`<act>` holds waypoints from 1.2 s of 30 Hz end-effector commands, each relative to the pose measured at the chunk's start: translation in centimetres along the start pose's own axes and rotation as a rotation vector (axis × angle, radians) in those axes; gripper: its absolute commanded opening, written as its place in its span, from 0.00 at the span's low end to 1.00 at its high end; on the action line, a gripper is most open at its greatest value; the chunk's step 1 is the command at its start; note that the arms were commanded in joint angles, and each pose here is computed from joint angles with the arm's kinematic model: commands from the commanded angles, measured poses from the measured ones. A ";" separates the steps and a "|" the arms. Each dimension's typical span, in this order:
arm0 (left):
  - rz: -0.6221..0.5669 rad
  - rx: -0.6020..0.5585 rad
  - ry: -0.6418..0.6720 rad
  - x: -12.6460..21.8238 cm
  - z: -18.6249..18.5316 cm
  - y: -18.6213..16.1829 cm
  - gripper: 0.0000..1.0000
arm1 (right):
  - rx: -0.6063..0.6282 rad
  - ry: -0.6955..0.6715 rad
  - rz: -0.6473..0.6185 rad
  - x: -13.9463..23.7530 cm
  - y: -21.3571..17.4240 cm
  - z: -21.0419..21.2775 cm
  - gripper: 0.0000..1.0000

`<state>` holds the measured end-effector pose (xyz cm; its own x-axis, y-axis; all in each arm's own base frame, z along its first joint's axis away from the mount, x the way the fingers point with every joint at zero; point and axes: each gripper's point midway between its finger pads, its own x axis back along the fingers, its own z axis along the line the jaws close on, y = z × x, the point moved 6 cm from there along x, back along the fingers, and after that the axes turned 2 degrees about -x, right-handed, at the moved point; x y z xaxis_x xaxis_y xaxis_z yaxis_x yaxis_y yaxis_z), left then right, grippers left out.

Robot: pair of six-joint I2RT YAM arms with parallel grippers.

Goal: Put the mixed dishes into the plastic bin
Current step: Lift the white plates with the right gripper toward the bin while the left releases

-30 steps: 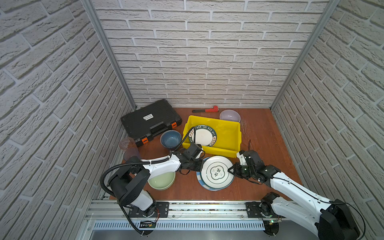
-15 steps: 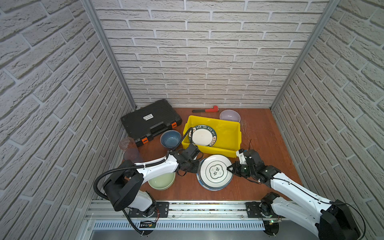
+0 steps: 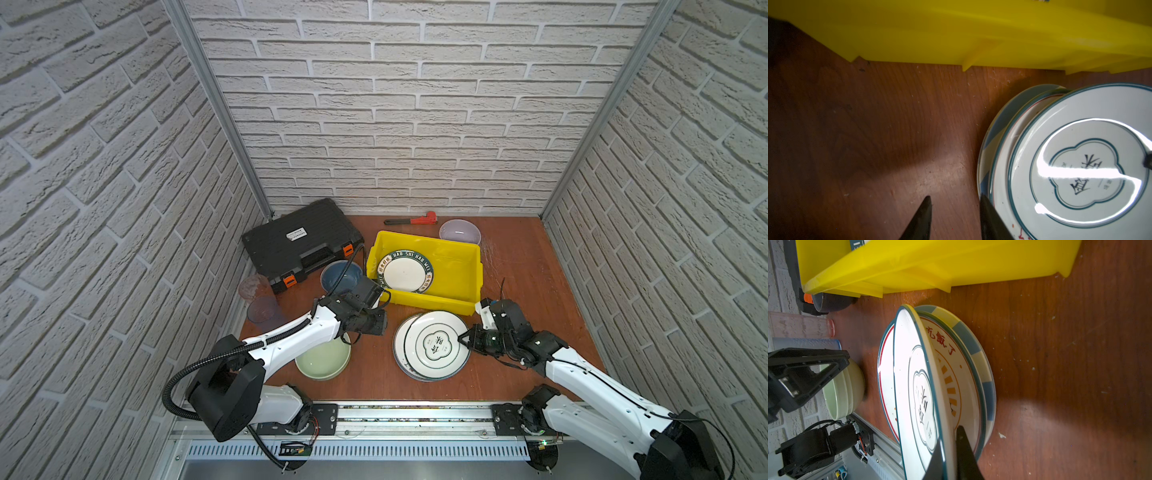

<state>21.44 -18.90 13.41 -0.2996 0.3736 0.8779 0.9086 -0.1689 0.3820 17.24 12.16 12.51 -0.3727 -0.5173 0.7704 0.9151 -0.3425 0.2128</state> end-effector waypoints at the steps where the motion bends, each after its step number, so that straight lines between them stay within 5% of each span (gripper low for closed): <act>1: -0.051 -0.021 0.003 1.4 0.2 1.6 0.43 | 0.067 0.053 -0.037 1.8 0.7 1.9 0.06; 19: -0.214 0.016 0.085 5.1 3.8 6.2 0.77 | 0.254 0.070 -0.105 6.6 4.1 7.5 0.06; 36: -0.237 0.028 0.095 6.6 4.7 5.8 0.81 | 0.236 0.153 -0.190 3.4 13.0 13.8 0.06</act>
<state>26.00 -13.48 18.66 -0.4918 0.3123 0.8128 0.8435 -0.0609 0.5337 27.39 15.77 23.34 -0.4597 -0.5097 0.7272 0.8865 -0.2154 0.4095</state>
